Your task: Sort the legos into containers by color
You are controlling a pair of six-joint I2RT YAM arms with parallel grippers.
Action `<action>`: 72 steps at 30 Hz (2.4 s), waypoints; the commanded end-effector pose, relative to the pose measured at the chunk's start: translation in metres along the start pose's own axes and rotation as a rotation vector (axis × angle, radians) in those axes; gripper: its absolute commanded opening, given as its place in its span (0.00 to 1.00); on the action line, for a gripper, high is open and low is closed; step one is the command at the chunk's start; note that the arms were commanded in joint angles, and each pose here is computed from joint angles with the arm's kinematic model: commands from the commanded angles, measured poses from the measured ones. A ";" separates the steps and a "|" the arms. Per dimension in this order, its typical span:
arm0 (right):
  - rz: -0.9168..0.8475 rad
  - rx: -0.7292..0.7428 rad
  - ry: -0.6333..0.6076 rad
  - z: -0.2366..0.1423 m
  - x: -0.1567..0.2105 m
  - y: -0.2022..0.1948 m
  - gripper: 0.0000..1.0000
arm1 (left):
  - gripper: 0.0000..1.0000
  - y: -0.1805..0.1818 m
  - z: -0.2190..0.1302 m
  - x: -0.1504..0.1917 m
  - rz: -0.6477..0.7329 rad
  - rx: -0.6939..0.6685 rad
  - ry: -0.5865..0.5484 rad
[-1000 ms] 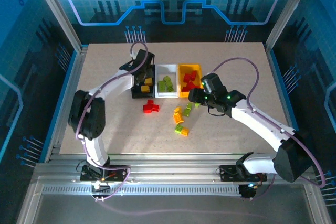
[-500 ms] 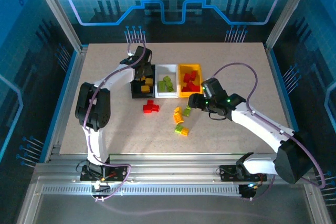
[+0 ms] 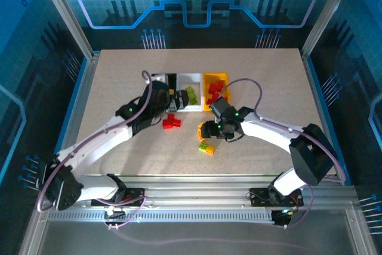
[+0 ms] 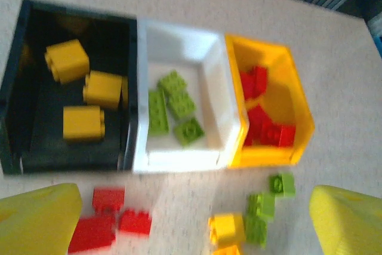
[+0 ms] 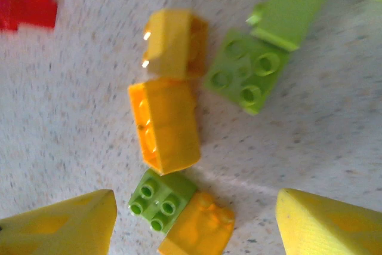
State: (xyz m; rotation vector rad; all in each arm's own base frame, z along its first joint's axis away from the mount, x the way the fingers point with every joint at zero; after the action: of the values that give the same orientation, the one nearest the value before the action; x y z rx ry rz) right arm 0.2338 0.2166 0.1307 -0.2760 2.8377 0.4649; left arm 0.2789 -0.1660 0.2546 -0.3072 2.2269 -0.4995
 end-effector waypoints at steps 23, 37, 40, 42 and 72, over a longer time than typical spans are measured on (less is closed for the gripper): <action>-0.304 0.163 0.278 0.044 0.067 0.027 0.55 | 0.99 0.070 -0.016 0.066 -0.049 -0.135 0.124; -0.386 -0.022 0.055 -0.009 0.015 0.082 0.35 | 0.99 0.095 -0.024 0.066 -0.075 -0.226 0.094; -0.358 -0.084 -0.038 -0.023 -0.021 0.099 0.35 | 0.99 0.101 -0.031 0.066 -0.090 -0.237 0.075; -0.325 -0.122 -0.092 -0.028 -0.048 0.107 0.35 | 0.99 0.104 -0.036 0.066 -0.098 -0.241 0.063; -0.167 -0.244 -0.364 -0.004 -0.227 0.163 0.67 | 0.99 0.107 -0.048 0.070 -0.096 -0.223 0.102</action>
State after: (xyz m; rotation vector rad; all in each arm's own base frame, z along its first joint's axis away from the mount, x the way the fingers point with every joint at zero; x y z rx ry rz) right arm 0.4208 0.4129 0.1900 -0.4618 2.4738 0.6945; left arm 0.1897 -0.0838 0.1862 -0.5347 2.3671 -0.3179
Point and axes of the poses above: each hand's point on the last joint's axis, 136 mm out from that joint toward the fingers, its own z axis out along the fingers, its own y axis along the line the jaws close on, x = y × z, the point moved 7 cm from there along -z, back along the fingers, and after that the axes turned 6 degrees about -z, right-handed, at the moved point
